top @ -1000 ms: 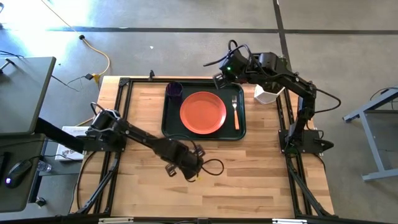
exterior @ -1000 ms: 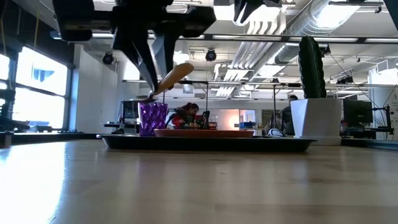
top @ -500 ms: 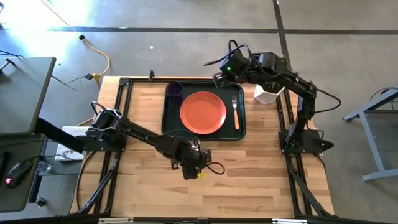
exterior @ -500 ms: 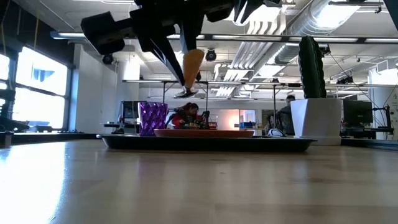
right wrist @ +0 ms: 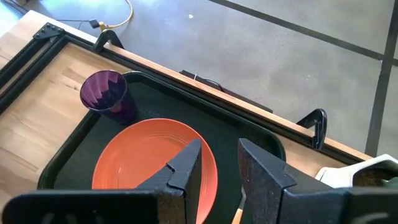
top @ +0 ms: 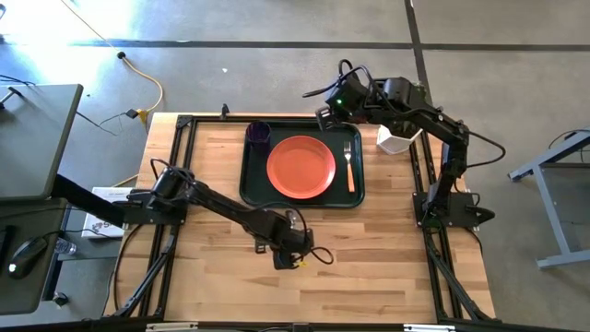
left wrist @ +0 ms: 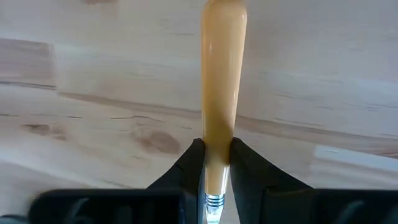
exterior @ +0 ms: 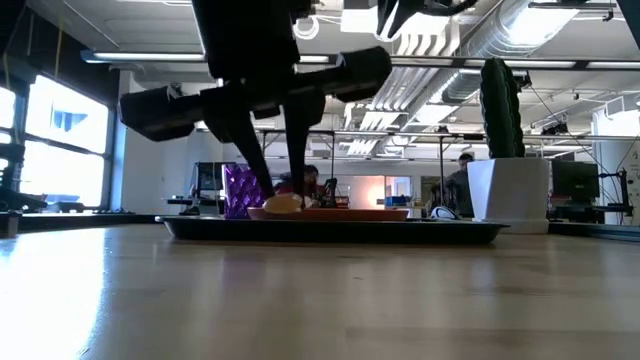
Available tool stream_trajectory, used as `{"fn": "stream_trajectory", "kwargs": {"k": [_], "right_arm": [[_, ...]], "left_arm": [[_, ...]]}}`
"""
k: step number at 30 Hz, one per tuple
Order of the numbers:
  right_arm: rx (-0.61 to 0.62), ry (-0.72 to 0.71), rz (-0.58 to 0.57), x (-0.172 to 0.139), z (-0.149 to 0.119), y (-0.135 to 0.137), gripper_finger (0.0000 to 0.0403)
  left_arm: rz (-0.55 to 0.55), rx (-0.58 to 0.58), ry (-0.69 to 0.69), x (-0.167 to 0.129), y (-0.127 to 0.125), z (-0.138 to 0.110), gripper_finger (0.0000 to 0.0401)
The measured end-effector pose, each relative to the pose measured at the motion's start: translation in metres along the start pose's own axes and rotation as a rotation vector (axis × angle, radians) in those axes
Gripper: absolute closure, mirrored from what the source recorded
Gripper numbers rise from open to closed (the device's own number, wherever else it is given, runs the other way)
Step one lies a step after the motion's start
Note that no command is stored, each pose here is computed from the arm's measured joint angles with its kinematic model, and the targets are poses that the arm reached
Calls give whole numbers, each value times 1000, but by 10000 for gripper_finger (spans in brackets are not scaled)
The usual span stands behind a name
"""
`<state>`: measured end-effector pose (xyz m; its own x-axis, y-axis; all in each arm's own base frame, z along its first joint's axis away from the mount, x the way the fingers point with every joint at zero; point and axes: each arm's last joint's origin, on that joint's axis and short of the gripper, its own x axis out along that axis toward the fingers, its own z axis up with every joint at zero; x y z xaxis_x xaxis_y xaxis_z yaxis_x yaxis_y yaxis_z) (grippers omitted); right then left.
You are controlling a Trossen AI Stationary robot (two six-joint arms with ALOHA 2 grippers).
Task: Pick and place plate/cup/fork/spoon on tray
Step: Put the yellow spoon on the black serving tray to the left of the yellow fork
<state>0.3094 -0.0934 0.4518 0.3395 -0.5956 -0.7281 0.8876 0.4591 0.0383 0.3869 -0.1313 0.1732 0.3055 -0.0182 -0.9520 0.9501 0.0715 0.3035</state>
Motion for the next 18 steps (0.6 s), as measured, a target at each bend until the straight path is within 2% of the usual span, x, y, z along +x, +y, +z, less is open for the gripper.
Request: {"fn": "stream_trajectory", "kwargs": {"k": [8, 18], "right_arm": [[-4, 1, -3, 0, 0, 0, 306], [-7, -6, -15, 0, 0, -1, 306]], "left_arm": [[-60, 2, 4, 21, -4, 1, 359], [-62, -13, -3, 20, -4, 1, 357]]}}
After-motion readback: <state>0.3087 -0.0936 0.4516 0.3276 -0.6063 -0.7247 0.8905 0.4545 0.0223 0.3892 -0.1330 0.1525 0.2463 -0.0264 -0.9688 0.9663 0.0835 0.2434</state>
